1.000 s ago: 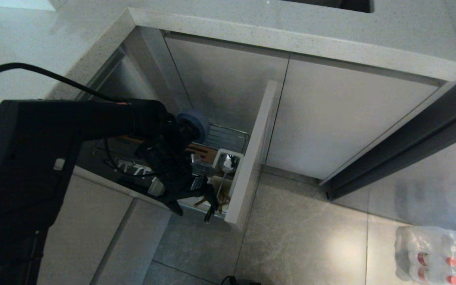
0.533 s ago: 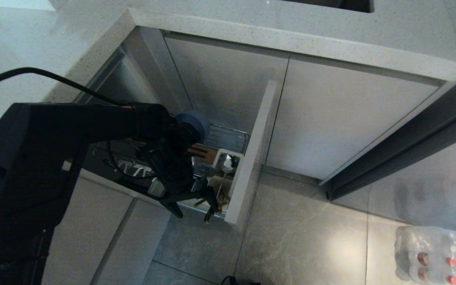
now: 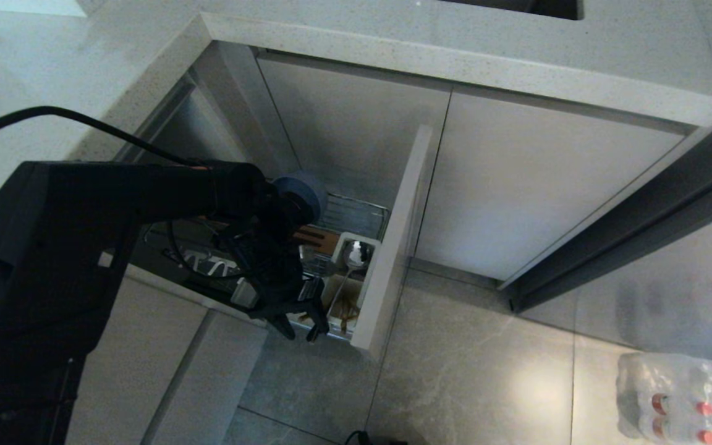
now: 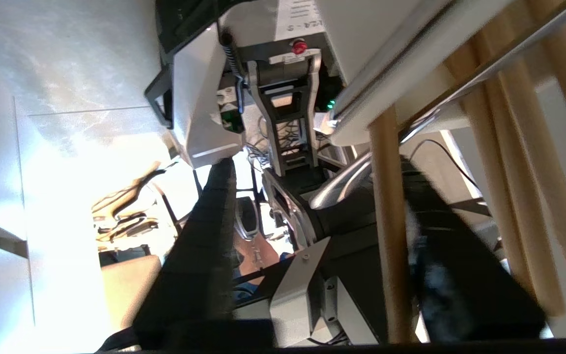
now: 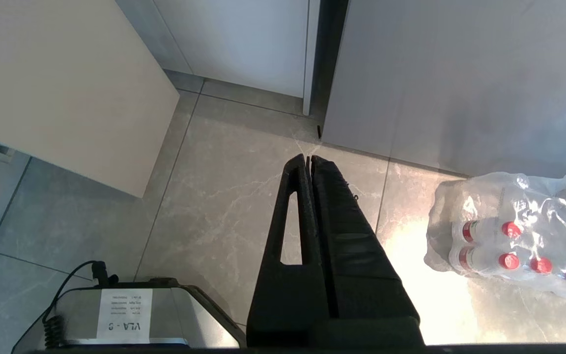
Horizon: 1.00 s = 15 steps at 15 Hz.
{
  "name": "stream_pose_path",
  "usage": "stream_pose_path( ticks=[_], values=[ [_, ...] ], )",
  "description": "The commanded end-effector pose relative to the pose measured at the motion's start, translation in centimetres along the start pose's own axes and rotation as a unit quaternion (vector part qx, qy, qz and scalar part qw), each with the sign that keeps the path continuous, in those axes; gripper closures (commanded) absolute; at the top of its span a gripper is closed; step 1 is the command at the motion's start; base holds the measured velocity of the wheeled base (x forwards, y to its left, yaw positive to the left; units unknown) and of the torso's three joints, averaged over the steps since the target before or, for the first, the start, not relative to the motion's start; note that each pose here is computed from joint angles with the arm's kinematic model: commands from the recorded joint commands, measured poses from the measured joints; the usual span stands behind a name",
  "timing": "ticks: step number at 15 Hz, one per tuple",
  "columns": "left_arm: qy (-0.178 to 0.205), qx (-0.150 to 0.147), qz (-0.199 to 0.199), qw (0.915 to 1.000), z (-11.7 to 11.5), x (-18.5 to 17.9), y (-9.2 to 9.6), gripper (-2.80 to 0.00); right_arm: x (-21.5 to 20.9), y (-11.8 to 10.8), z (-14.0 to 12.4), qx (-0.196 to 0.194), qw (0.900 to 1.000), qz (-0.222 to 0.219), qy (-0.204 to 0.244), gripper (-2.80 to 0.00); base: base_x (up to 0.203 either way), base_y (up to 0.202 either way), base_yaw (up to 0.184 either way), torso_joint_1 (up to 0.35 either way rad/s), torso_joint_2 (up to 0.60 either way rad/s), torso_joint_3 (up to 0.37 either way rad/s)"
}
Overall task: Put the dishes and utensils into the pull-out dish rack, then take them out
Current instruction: Take the chopsticks out of the cupboard
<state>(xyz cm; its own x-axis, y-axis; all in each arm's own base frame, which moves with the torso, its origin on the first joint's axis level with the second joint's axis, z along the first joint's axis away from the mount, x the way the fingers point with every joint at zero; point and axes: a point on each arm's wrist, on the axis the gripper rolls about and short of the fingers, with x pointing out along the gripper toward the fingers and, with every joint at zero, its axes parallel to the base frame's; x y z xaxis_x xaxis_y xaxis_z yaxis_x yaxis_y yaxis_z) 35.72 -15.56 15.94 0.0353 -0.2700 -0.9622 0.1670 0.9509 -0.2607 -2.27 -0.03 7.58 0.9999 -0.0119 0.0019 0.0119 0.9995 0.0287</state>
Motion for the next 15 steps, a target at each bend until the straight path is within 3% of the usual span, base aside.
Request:
stream_pose_path(
  ticks=[1,10,15],
  values=[
    [0.004,-0.002,0.002,1.0,-0.1,0.0,0.0,0.0,0.0,0.0,0.0,0.0,1.0,0.0,0.0,0.0,0.0,0.0,0.0,0.0,0.0,0.0],
    [0.001,-0.001,0.001,1.0,-0.2,-0.2,-0.1,0.0,0.0,0.0,0.0,0.0,1.0,0.0,0.0,0.0,0.0,0.0,0.0,0.0,0.0,0.0],
    [-0.018,0.004,-0.006,0.9998,-1.2,-2.6,-0.4,0.0,0.0,0.0,0.0,0.0,1.0,0.0,0.0,0.0,0.0,0.0,0.0,0.0,0.0,0.0]
  ],
)
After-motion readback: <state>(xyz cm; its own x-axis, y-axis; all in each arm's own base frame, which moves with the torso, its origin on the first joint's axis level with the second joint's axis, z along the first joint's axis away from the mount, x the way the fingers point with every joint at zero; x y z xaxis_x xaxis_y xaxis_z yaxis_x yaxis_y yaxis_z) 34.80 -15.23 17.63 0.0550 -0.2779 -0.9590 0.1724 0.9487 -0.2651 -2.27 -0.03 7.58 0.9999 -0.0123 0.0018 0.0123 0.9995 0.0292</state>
